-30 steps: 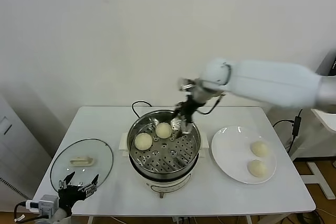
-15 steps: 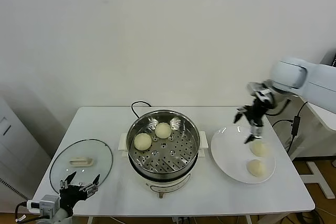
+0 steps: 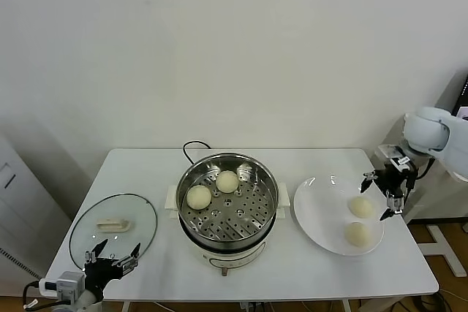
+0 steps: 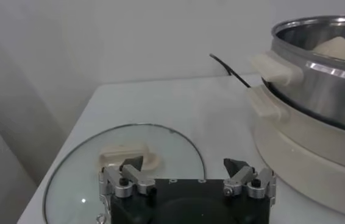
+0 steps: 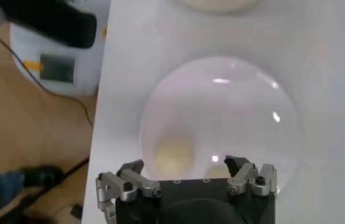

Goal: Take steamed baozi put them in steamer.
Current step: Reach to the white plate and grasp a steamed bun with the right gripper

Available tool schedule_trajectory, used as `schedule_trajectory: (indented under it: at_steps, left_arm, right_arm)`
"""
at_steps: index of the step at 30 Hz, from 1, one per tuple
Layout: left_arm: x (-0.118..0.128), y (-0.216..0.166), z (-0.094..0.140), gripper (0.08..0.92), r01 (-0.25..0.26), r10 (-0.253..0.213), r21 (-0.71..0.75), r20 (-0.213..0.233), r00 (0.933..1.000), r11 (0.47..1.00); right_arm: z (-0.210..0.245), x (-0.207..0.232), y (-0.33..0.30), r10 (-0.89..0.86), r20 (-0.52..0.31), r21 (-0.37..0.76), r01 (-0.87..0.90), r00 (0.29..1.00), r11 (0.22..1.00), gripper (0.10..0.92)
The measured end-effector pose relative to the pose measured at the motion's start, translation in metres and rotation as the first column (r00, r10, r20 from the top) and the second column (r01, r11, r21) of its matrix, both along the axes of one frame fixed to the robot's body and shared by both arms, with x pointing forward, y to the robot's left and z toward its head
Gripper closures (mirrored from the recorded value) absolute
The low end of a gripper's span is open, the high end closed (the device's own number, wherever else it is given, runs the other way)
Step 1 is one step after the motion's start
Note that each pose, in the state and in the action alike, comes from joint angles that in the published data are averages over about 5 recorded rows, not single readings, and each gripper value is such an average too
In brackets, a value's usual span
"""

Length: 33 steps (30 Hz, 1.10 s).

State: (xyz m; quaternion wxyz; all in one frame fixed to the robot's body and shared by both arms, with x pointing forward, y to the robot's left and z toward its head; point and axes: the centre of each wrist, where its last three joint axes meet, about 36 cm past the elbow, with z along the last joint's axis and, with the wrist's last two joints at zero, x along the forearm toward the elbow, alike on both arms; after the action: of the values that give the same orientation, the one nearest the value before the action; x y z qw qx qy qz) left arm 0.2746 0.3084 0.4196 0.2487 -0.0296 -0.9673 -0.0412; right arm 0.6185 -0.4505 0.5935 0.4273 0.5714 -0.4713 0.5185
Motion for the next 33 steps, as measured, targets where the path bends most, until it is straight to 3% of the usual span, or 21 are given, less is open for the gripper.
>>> schedule_trajectory:
  at_steps: [22, 33]
  left_arm:
    - [0.003, 0.001, -0.001, 0.177, -0.001, 0.001, 0.004, -0.002, 1.0000, 1.000]
    - [0.003, 0.001, -0.001, 0.177, 0.000, 0.000, 0.005, -0.004, 1.0000, 1.000]
  right_arm:
    - [-0.101, 0.006, 0.010, 0.043, -0.036, -0.011, -0.043, 0.998, 0.999, 0.207]
    - [-0.122, 0.003, 0.012, 0.037, -0.040, -0.017, -0.037, 0.999, 0.999, 0.362]
